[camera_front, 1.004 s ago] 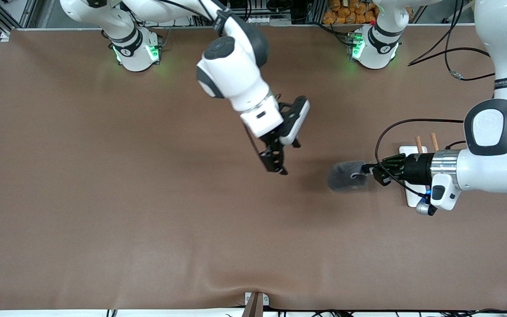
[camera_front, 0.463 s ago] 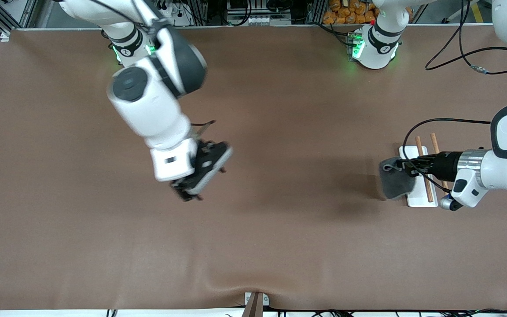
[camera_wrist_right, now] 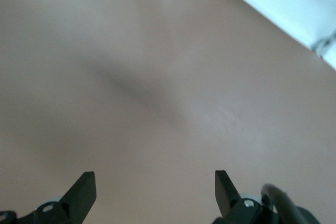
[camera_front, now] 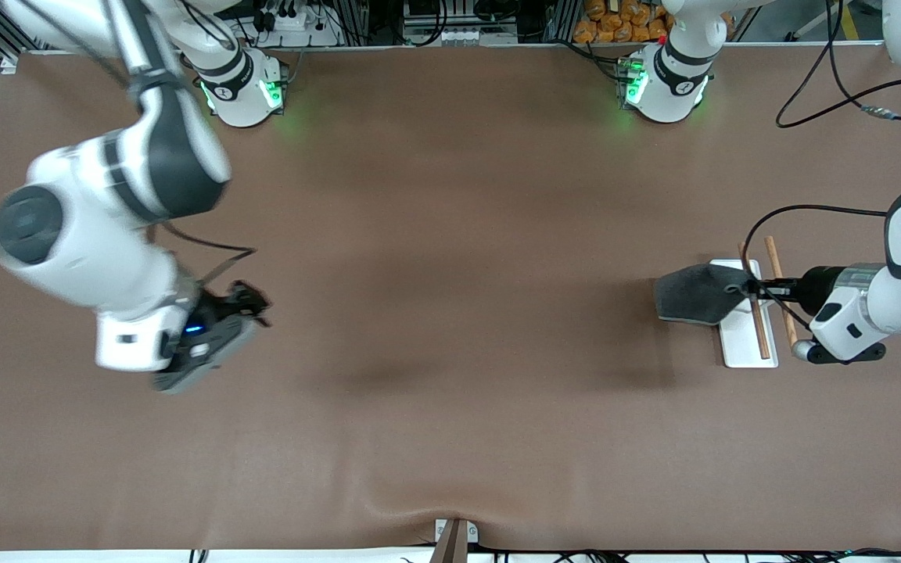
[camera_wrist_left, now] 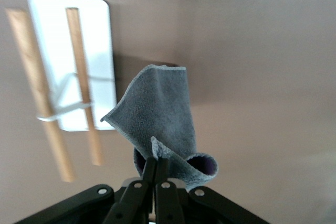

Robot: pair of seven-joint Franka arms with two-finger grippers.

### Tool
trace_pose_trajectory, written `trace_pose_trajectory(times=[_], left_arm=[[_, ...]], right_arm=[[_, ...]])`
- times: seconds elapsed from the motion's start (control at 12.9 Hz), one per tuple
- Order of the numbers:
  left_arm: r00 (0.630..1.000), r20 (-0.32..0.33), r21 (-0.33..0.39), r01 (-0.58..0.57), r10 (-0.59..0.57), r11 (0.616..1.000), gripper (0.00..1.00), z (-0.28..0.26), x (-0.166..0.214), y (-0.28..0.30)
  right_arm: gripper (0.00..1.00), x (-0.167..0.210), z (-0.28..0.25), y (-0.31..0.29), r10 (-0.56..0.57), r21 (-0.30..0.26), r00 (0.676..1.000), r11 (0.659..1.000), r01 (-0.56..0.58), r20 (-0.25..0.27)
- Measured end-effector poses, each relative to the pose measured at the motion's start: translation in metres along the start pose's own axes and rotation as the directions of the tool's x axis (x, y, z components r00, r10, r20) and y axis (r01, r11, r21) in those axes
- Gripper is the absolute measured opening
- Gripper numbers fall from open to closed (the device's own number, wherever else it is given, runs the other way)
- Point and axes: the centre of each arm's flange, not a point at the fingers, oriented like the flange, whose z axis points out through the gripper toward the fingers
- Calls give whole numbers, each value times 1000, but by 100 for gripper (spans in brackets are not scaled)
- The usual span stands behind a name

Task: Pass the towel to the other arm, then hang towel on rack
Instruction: 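Drape the towel over the wooden rods while the right gripper retracts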

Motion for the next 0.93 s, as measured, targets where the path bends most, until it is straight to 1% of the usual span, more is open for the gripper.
trace_pose_trajectory(times=[0.08, 0.15, 0.31, 0.54, 0.77, 0.85, 0.93], left_arm=[[999, -5, 32, -47, 47, 998, 3, -4, -2, -2], [996, -9, 49, -87, 88, 995, 3, -9, -4, -1], [988, -15, 59, -153, 154, 986, 3, -15, -8, 1], [977, -18, 64, -209, 211, 976, 3, -19, -11, -4], [965, -12, 54, -262, 263, 964, 3, -13, -11, -23], [961, -14, 52, -274, 275, 960, 3, -9, -11, -29], [959, -15, 51, -283, 284, 958, 3, -5, -10, -36]], right_arm=[[100, -14, -2, 21, 33, 8, 999, 999, -33, 21], [100, -27, -6, 37, 62, 16, 997, 998, -62, 42], [100, -58, -24, 66, 119, 35, 989, 992, -123, 86], [100, -115, -66, 100, 215, 62, 965, 972, -226, 150], [100, -162, -107, 93, 289, 55, 944, 952, -301, 161], [100, -176, -120, 82, 338, 47, 926, 935, -350, 168], [100, -189, -131, 70, 398, 39, 898, 910, -412, 188]])
